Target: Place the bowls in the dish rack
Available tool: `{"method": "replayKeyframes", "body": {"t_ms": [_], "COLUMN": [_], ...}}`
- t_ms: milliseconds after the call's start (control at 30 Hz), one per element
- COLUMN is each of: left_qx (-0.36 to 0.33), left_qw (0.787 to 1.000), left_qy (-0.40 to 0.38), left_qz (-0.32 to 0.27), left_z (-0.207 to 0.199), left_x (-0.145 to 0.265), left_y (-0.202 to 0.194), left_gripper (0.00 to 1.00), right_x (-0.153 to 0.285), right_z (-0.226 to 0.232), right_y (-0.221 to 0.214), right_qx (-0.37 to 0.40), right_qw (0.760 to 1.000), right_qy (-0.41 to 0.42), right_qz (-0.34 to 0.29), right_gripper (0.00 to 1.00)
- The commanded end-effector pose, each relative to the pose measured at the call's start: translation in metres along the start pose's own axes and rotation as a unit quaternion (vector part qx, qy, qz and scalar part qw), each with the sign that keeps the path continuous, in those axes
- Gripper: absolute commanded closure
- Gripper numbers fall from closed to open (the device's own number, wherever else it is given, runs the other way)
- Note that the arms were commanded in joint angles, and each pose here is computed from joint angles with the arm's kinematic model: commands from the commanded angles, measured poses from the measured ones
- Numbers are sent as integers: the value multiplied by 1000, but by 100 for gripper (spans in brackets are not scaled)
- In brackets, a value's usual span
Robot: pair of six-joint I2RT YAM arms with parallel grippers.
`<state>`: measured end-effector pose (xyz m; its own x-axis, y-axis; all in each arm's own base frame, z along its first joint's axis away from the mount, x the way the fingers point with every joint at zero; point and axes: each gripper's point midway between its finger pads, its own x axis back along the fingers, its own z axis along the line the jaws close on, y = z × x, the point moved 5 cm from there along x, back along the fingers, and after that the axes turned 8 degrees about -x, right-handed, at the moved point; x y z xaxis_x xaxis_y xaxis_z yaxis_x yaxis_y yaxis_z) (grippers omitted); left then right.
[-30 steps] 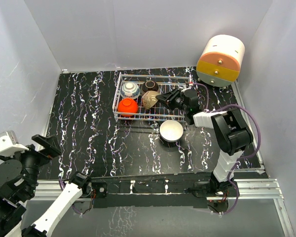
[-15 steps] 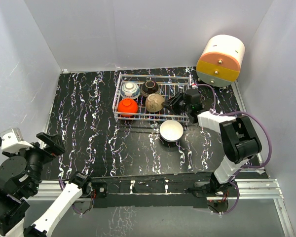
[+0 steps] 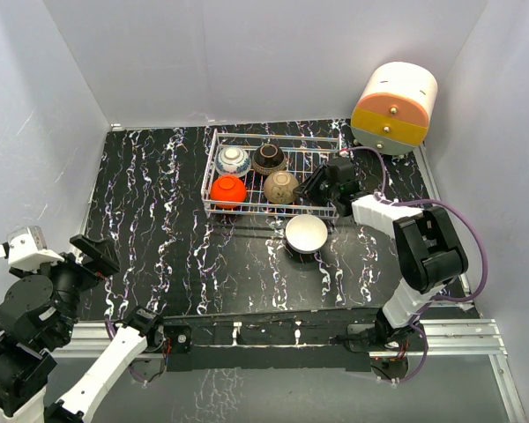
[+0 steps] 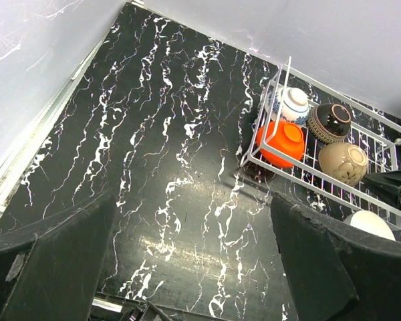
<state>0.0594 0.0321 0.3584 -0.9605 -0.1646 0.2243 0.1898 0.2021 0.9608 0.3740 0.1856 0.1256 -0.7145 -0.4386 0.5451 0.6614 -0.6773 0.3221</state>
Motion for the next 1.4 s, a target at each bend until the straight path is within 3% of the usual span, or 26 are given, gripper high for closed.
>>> {"method": "replayKeyframes", "body": {"t_ms": [0, 167, 400, 733, 933, 1100, 1267, 1367], "left_qx": [-3, -5, -6, -10, -7, -24, -48, -61], "left_qw": [1000, 1000, 1000, 1000, 1000, 1000, 997, 993], "left_qy": [5, 4, 8, 14, 8, -4, -53, -98], "left_qz": [2, 3, 2, 0, -2, 5, 18, 31], "left_z": [-1, -2, 0, 5, 4, -2, -24, -47], "left_x": [-3, -5, -3, 0, 1, 0, -12, -26], "left_y": [0, 0, 0, 1, 2, 7, 9, 7], "left_gripper": [3, 3, 3, 3, 3, 3, 3, 3], "right_x": [15, 10, -23, -41, -39, -11, 50, 85], "right_z": [36, 52, 55, 70, 79, 93, 128, 138], "right_y": [24, 35, 19, -29, -36, -18, 9, 17], "right_qx": [71, 133, 176, 172, 172, 184, 208, 217], "right_qw": [995, 982, 977, 985, 985, 979, 965, 960], "right_qy": [-1, -56, -82, -10, -4, 4, 44, 48], "right_qz": [-76, -121, -82, -17, -28, -82, -152, -168], "right_gripper": [68, 68, 67, 67, 67, 65, 43, 37]}}
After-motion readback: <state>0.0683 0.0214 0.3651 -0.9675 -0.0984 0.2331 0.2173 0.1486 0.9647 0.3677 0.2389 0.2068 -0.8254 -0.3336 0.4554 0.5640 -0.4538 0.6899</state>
